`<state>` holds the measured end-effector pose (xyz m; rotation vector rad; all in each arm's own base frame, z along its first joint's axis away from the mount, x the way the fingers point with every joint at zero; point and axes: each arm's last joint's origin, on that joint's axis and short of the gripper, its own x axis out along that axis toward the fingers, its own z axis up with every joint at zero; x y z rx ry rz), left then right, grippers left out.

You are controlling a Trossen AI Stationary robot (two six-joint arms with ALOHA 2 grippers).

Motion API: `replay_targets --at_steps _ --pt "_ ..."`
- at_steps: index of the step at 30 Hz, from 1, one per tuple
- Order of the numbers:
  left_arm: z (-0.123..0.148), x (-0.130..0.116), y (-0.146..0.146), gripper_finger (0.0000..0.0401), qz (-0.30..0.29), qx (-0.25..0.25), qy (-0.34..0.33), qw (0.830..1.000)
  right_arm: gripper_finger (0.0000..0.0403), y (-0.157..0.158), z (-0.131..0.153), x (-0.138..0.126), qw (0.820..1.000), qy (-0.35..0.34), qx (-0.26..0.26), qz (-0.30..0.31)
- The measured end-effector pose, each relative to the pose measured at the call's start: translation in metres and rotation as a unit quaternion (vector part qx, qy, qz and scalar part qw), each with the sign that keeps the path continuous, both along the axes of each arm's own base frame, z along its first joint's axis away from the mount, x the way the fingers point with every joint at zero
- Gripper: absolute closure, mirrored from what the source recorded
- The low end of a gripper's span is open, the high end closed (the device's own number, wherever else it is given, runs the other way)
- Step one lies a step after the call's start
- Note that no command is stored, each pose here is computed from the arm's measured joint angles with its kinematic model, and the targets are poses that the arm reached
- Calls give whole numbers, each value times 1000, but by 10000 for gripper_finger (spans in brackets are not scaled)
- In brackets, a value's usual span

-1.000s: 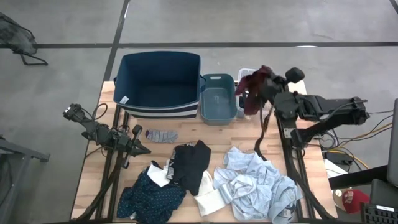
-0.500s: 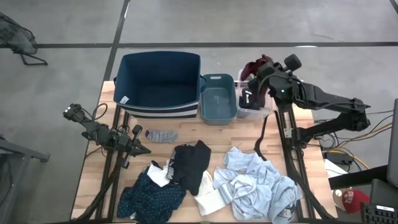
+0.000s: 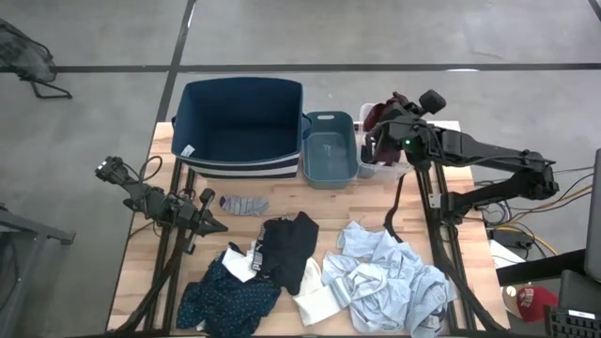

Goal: Pick & Place Cloths
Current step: Put the red boxer into the transparent bin

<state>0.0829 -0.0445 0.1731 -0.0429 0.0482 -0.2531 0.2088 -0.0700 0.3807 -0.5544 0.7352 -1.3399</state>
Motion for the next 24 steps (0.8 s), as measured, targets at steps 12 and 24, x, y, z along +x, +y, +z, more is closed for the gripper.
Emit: replay_targets --at_steps 12,24 --pt "0 0 0 398 0 0 0 1000 388 -6 -65 -1 998 59 29 -18" --pt "0 0 0 398 0 0 0 1000 371 -3 -114 -6 990 90 101 29"
